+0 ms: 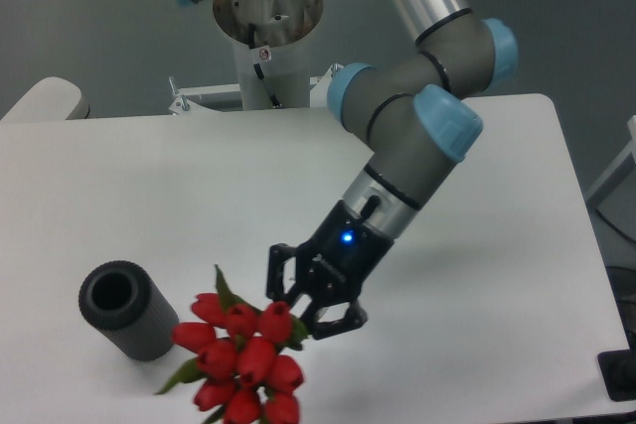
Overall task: Insert the flowers into the vase
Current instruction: 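Carry the red tulip bunch in the gripper toward the grey vase, then raise the tulips and position their stems above the vase opening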
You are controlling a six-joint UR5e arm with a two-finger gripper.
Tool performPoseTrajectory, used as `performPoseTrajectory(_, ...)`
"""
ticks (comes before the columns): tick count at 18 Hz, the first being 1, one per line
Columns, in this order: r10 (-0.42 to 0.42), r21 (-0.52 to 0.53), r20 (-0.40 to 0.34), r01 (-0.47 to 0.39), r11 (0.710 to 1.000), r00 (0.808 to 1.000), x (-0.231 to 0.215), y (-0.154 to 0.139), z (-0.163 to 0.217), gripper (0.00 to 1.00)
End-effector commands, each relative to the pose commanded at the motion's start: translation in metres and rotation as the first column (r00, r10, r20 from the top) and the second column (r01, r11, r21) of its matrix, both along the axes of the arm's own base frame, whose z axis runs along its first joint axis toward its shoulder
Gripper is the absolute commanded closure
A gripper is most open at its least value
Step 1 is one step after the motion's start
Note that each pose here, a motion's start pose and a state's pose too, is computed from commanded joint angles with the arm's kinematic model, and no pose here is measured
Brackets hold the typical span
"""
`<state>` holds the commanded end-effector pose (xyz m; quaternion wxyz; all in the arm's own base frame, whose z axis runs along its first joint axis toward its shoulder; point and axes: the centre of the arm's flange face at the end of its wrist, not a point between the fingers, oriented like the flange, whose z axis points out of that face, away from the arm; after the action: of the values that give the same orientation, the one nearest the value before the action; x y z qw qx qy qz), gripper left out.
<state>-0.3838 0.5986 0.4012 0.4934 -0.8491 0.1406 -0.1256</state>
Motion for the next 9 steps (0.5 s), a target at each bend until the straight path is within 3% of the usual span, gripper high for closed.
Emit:
performPoseTrajectory(6,-0.062,0.064,-0.004,0.062,0.996,0.998,0.031,0.007,0.028,0.8)
performPoseTrajectory(9,-0.123,0.148,0.05,0.114,0.982,0.991,0.041,0.008,0.038,0.8)
